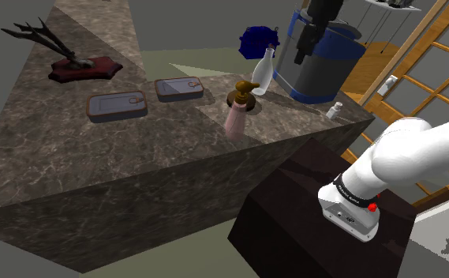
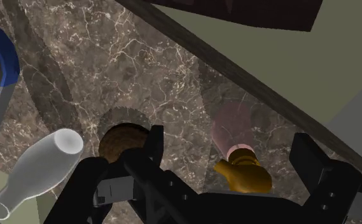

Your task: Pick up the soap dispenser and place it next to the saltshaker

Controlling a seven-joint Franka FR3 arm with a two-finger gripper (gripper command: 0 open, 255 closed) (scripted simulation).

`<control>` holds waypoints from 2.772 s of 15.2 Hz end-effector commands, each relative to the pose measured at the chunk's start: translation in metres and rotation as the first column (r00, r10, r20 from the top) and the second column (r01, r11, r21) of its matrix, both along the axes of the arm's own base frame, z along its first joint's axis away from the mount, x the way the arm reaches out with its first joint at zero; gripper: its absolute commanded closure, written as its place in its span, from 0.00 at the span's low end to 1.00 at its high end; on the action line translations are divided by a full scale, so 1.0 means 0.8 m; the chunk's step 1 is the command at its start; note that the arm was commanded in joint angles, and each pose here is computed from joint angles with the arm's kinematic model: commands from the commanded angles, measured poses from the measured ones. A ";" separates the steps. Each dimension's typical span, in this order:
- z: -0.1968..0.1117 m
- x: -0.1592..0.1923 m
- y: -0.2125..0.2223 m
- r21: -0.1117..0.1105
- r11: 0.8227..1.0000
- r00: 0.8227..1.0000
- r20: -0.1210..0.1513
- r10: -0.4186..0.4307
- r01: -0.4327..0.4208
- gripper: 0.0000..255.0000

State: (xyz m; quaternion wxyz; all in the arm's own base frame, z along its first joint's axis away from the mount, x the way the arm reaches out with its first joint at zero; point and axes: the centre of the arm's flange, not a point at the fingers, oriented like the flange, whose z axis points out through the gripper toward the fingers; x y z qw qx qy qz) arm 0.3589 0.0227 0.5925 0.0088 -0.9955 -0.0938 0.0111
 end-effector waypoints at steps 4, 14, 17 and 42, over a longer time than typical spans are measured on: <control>-0.042 0.063 0.050 -0.040 0.998 0.999 -0.017 0.048 -0.048 0.00; -0.123 0.172 0.141 -0.110 0.984 0.990 -0.053 0.131 -0.136 0.00; -0.143 0.170 0.139 -0.110 0.984 0.990 -0.053 0.131 -0.136 0.00; -0.153 0.168 0.135 -0.110 0.984 0.990 -0.053 0.131 -0.136 1.00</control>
